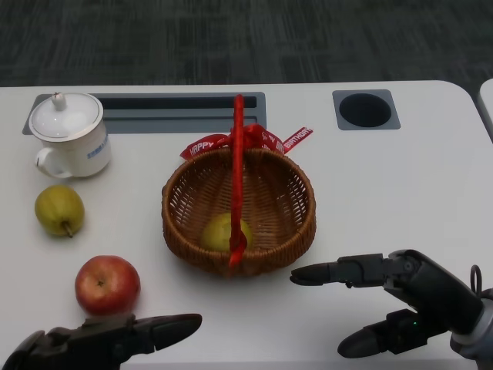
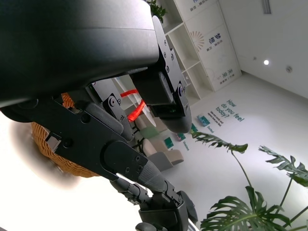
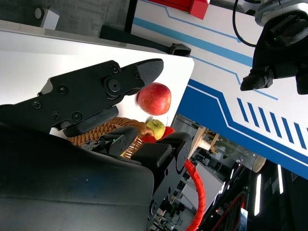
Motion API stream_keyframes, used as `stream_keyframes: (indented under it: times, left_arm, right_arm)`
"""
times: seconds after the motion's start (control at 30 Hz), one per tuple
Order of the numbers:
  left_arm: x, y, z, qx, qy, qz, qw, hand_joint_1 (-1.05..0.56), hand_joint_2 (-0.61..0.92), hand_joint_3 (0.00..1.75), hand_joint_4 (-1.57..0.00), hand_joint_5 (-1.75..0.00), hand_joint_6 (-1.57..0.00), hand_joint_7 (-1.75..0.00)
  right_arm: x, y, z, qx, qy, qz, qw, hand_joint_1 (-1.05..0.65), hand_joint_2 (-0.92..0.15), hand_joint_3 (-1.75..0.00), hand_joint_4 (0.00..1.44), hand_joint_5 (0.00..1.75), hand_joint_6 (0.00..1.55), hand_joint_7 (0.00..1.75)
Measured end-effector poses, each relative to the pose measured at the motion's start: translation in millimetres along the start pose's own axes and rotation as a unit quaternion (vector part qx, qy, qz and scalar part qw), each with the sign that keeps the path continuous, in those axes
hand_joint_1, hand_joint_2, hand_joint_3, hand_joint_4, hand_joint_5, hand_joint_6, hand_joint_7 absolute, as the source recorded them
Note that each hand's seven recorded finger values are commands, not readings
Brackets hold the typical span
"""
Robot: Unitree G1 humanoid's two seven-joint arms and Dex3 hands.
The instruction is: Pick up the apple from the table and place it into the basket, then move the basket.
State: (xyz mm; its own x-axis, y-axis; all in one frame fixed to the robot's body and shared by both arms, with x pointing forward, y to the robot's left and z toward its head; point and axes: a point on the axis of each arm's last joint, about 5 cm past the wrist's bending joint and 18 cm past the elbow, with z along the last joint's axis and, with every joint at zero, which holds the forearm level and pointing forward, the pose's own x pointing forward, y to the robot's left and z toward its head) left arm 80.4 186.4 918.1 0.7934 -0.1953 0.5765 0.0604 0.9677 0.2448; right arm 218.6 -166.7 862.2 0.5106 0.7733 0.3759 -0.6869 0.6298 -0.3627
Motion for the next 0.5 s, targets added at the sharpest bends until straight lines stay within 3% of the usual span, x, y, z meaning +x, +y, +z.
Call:
stream_keyframes:
  times: [0.5]
  left_arm:
    - [0.0, -1.3, 0.0, 0.001, 0.001, 0.002, 1.000, -0.35, 0.73, 0.00, -1.05, 0.00, -0.95, 0.00]
  right_arm:
    - [0.0, -0.2, -0.1, 0.001, 0.000, 0.001, 1.000, -0.43, -0.80, 0.00, 0.64, 0.00, 0.61, 0.00]
